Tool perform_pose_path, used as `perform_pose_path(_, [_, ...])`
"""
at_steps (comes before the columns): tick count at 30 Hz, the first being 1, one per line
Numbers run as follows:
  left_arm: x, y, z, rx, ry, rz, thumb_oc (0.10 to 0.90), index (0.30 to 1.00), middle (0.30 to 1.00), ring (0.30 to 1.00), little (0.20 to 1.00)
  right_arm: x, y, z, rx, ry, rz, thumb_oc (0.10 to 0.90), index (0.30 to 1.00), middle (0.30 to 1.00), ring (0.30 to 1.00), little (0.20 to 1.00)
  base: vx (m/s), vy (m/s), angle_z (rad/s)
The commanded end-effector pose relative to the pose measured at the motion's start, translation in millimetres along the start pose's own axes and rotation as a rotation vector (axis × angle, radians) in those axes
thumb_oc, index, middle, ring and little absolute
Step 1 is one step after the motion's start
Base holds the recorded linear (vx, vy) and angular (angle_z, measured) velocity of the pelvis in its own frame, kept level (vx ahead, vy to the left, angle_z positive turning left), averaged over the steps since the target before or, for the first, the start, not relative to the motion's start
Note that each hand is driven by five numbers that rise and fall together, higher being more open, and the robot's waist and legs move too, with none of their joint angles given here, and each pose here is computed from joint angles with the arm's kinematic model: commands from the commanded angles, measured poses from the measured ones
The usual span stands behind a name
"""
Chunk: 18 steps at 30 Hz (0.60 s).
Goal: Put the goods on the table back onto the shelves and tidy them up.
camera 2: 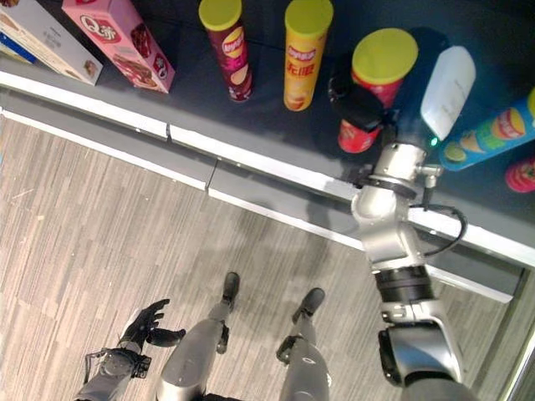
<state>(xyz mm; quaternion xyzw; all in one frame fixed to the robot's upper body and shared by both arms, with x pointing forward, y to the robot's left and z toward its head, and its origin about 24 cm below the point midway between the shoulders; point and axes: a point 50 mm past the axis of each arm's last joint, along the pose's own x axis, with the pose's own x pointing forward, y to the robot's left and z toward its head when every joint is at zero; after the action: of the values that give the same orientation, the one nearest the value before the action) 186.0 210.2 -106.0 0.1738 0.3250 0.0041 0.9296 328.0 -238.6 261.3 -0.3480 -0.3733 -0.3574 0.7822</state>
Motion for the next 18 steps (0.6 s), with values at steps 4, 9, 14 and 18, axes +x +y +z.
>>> perform_pose_path(4, [-5.2,11.3,-8.1,0.094,-0.005,0.01,0.8,0.9,0.9,0.9,0.9,55.6,-54.2,45.4,0.072,-0.223,-0.324,0.4,0.3,0.3,0.3,0.3,0.0,0.0,0.0])
perform_pose_path(9, [-4.0,10.1,-1.3,0.081,-0.031,0.008,0.8,0.9,0.9,0.9,0.9,58.0,-56.9,44.3,0.109,-0.198,-0.349,0.4,0.3,0.3,0.3,0.3,0.0,0.0,0.0])
perform_pose_path(14, [-4.3,8.3,0.4,0.082,-0.041,-0.003,0.8,0.9,0.9,0.9,0.9,55.0,-49.5,39.0,0.115,-0.169,-0.312,0.4,0.3,0.3,0.3,0.3,0.0,0.0,0.0])
perform_pose_path(18, [-3.8,8.7,1.9,0.085,-0.047,0.001,0.8,0.9,0.9,0.9,0.9,53.5,-45.2,36.8,0.122,-0.156,-0.288,0.4,0.3,0.3,0.3,0.3,0.0,0.0,0.0])
